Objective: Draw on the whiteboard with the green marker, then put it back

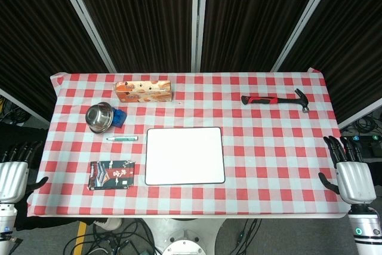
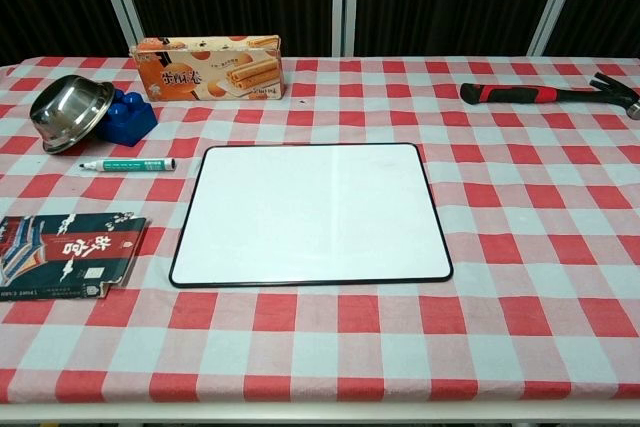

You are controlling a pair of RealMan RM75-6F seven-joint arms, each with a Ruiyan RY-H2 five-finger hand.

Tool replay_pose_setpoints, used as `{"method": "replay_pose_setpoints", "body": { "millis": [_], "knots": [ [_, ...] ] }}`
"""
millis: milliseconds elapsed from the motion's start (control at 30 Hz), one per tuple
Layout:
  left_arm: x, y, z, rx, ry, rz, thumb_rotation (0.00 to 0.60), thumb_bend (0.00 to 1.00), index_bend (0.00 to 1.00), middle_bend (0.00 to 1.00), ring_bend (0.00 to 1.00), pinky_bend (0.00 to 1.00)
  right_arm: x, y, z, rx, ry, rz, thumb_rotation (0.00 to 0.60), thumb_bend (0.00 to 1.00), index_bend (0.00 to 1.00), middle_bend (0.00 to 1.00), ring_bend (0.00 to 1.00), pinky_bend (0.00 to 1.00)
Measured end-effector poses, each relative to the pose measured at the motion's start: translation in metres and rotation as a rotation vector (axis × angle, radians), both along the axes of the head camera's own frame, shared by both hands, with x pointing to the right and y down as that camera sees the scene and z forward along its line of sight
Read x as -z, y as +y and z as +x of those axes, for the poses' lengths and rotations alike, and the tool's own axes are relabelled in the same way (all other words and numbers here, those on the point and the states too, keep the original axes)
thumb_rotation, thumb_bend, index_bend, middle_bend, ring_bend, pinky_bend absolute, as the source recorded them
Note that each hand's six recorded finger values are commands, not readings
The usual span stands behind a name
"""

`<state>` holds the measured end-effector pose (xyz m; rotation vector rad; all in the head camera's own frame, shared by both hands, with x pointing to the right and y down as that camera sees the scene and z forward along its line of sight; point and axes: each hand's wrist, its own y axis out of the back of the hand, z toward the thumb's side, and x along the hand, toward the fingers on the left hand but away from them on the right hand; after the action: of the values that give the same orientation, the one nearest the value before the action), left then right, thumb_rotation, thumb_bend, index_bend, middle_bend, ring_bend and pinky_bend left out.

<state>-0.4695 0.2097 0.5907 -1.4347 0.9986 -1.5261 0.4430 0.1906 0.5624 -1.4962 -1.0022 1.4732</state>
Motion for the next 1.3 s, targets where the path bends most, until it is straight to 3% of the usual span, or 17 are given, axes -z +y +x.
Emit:
{"method": "replay_pose_setpoints", "body": {
  "millis": [167, 400, 600, 733, 867, 967, 1133, 1300],
  "knots": [
    [-0.006, 0.008, -0.001, 0.010, -0.002, -0.030, 0.600, 0.04, 0.15, 0.16, 0.12, 0.14, -0.001, -0.003, -0.002, 0.002, -0.004, -0.006, 0.600, 0.15, 0.00, 0.08, 0.00, 0.00],
    [0.001, 0.012, -0.001, 0.019, 0.012, -0.016, 0.600, 0.04, 0.15, 0.16, 0.12, 0.15, -0.001, -0.003, -0.004, 0.008, -0.024, -0.008, 0.600, 0.15, 0.00, 0.08, 0.00, 0.00],
    [0.006, 0.000, 0.004, 0.011, 0.030, 0.011, 0.600, 0.04, 0.20, 0.18, 0.13, 0.17, 0.005, -0.003, -0.001, 0.007, -0.029, 0.017, 0.600, 0.15, 0.00, 0.08, 0.00, 0.00],
    [0.008, -0.027, 0.019, -0.043, 0.073, 0.036, 0.600, 0.06, 0.28, 0.25, 0.21, 0.36, 0.009, -0.007, -0.003, 0.023, -0.029, 0.035, 0.600, 0.15, 0.00, 0.07, 0.00, 0.00],
    [0.004, -0.064, 0.047, -0.142, 0.117, 0.047, 0.600, 0.12, 0.35, 0.32, 0.35, 0.67, 0.014, -0.010, -0.006, 0.042, -0.034, 0.050, 0.600, 0.15, 0.00, 0.07, 0.00, 0.00],
    [-0.007, -0.086, 0.070, -0.214, 0.133, 0.025, 0.600, 0.15, 0.39, 0.38, 0.48, 0.83, 0.014, -0.010, -0.007, 0.046, -0.034, 0.049, 0.600, 0.15, 0.00, 0.07, 0.00, 0.00],
    [-0.039, -0.113, 0.110, -0.314, 0.127, -0.062, 0.600, 0.19, 0.42, 0.45, 0.62, 0.95, 0.016, -0.009, -0.005, 0.041, -0.031, 0.045, 0.600, 0.15, 0.00, 0.07, 0.00, 0.00],
    [-0.086, -0.127, 0.148, -0.365, 0.080, -0.160, 0.600, 0.21, 0.42, 0.48, 0.70, 1.00, 0.016, -0.008, -0.002, 0.030, -0.023, 0.038, 0.600, 0.15, 0.00, 0.07, 0.00, 0.00]
  ]
}}
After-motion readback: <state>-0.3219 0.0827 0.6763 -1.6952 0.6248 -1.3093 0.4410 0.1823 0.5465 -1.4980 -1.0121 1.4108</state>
